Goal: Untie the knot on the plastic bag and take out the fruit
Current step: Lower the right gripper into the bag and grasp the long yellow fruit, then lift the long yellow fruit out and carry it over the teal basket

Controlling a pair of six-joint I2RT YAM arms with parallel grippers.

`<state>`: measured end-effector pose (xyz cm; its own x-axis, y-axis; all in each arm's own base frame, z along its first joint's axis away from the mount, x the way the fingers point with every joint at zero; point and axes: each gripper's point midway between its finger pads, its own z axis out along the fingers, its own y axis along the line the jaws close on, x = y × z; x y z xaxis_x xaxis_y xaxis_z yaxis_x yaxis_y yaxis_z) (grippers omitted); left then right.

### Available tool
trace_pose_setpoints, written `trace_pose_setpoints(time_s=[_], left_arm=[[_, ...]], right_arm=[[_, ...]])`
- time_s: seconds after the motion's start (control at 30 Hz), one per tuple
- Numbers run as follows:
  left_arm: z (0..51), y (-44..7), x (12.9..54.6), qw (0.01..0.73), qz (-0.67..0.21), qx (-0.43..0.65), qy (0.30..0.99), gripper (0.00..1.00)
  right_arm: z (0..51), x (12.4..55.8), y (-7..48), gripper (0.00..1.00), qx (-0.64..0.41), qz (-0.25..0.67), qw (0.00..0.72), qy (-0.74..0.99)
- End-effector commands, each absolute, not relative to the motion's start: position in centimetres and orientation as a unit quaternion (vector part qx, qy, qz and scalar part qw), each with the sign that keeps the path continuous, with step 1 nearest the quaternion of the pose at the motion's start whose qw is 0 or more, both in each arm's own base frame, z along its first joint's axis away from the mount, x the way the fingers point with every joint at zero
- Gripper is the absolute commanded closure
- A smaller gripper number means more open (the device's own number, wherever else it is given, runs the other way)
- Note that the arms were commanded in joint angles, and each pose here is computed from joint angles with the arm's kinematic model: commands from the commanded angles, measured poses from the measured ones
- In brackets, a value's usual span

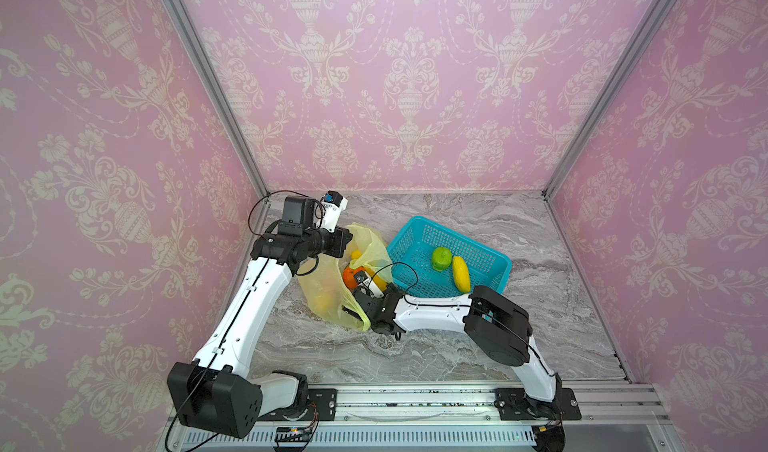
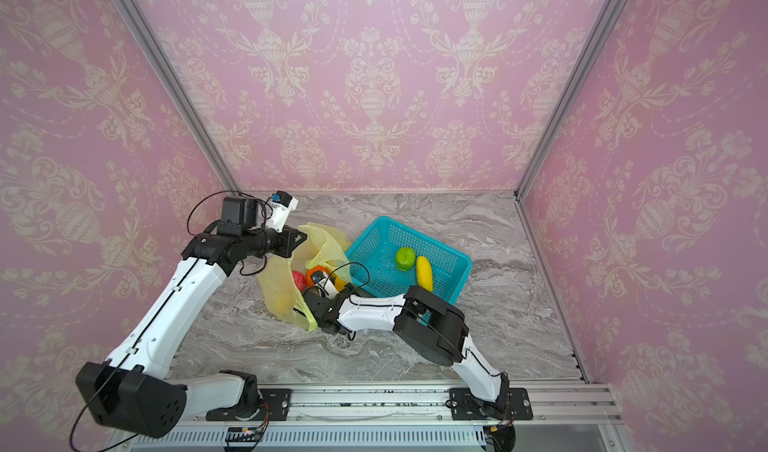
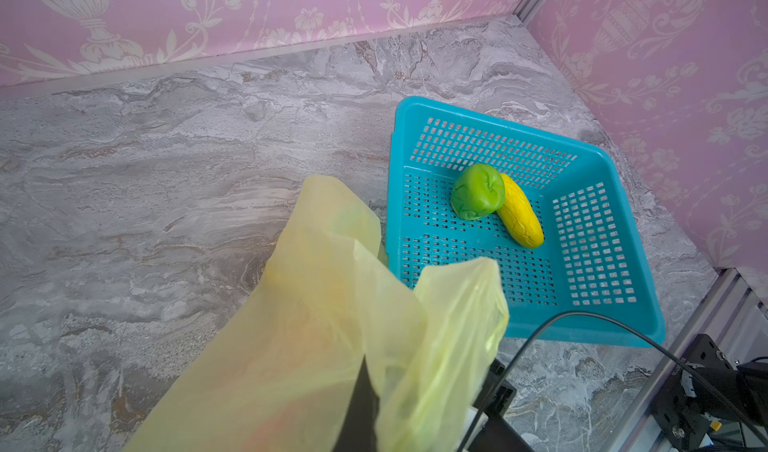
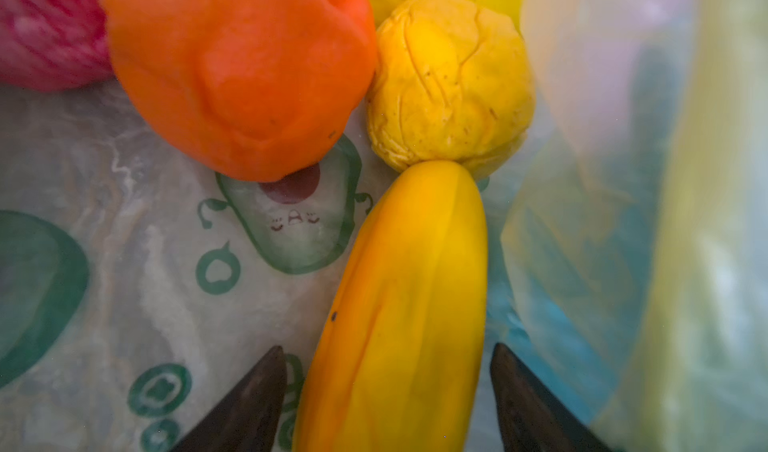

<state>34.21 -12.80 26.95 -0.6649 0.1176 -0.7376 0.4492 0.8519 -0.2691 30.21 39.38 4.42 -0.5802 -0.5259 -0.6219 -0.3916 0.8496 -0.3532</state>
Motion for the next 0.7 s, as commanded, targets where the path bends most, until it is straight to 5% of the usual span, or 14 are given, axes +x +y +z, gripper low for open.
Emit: trace_pose_setpoints(time_s=[0.0, 0.13, 0.67], left_arm=[[27.9, -13.0, 33.7, 0.384, -0.234, 0.159, 0.879, 1.0], [27.9, -13.0, 33.7, 0.384, -0.235, 0.159, 0.879, 1.0], [27.7, -12.9, 33.8, 0.382, -0.232, 0.156, 0.881, 1.0]], right_arm=[[3.7, 30.0, 39.9, 0.36, -0.258, -0.061, 0.367, 0.892], [4.8, 29.3, 41.1, 0.56, -0.275, -0.021, 0.376, 0.885], [20.9, 24.9, 40.6, 0.7, -0.281, 0.126, 0.501, 0.809]])
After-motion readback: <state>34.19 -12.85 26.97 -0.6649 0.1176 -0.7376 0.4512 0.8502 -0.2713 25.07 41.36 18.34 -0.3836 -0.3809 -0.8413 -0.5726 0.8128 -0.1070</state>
